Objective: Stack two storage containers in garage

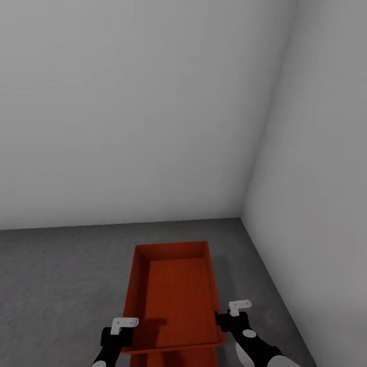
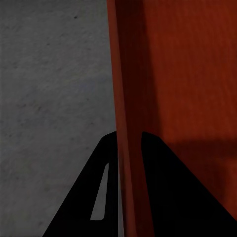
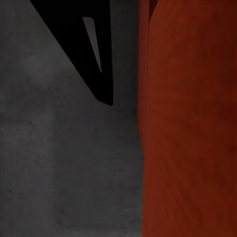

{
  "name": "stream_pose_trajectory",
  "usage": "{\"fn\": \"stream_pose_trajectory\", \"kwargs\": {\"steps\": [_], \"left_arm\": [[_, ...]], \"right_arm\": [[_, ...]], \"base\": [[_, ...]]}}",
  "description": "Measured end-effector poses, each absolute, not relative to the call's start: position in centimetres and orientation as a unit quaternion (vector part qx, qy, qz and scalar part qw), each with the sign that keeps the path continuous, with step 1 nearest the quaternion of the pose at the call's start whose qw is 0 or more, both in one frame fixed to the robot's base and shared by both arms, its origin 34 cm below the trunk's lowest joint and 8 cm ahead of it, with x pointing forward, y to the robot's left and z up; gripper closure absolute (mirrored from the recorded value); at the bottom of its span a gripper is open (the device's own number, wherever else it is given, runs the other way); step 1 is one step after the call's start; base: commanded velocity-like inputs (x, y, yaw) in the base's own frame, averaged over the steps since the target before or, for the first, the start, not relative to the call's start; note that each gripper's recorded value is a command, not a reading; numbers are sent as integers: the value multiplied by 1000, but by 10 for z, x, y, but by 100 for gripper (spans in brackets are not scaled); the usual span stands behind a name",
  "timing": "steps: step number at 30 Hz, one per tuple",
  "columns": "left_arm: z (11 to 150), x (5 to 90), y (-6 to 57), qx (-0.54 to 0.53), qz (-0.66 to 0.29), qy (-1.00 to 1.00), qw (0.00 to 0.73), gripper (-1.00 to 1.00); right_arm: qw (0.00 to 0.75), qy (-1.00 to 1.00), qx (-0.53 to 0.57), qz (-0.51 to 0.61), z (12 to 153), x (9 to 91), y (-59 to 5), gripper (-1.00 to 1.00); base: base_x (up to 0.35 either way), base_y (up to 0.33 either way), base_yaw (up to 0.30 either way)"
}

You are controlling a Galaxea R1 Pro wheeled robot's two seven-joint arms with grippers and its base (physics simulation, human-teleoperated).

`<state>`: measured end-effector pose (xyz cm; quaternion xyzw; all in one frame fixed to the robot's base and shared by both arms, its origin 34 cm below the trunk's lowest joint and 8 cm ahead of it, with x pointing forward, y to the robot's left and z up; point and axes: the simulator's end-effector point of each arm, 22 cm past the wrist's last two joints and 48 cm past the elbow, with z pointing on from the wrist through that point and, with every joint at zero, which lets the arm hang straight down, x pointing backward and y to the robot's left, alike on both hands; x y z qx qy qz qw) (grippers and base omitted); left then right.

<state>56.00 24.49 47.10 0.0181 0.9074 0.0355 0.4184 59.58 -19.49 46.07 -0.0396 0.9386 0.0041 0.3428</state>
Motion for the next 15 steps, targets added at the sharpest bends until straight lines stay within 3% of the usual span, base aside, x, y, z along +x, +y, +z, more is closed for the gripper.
{"fn": "stream_pose_trajectory", "kwargs": {"steps": [15], "left_arm": [[464, 556, 245, 18, 35, 911, 411, 100]], "right_arm": [[335, 941, -40, 4, 454, 591, -195, 100]], "base": [[0, 0, 0]]}}
